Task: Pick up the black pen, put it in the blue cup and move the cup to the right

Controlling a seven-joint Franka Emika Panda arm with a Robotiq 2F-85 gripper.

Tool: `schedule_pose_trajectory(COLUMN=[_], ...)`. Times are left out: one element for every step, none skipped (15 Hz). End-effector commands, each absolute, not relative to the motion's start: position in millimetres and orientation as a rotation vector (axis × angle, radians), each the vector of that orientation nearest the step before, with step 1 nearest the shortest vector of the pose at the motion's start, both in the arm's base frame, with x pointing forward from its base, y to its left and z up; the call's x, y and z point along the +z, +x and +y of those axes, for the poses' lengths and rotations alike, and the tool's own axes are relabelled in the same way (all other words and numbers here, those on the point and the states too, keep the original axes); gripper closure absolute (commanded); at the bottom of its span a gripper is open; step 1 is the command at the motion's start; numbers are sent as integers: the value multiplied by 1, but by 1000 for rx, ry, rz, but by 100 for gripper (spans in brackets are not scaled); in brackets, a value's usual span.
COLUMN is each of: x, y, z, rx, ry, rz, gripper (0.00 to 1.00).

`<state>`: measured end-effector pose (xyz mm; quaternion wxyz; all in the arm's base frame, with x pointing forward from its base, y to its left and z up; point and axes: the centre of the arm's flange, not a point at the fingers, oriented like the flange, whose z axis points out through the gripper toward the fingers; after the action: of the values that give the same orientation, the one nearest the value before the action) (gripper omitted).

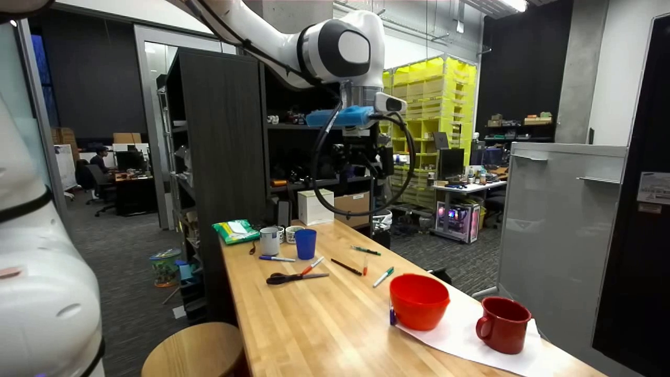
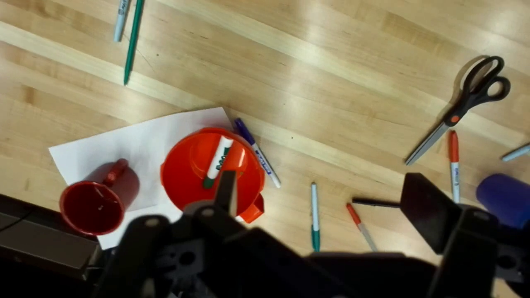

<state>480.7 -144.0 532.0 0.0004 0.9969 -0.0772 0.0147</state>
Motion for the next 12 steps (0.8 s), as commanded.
schedule_pose_trajectory(x=[521,515,510,503,496,490,485,482,481,473,470,469], y=[526,538,548,559,569,577,583,587,588,575,579,582], z=[-111,-101,-91,-81,-72,-62,-53,-46,-43,-46,-42,-40], rx=[-21,-38,-51,-64,-79,-109,-131,-148,-167,-131,-145,-153], ry=[3120,3114,3098,3084,3070,3050,3028,2999,2970,3026,3008,2999], rz=[68,154,239,323,408,485,563,637,709,583,631,657], gripper=[0,0,0,0,0,0,0,0,0,0,0,0])
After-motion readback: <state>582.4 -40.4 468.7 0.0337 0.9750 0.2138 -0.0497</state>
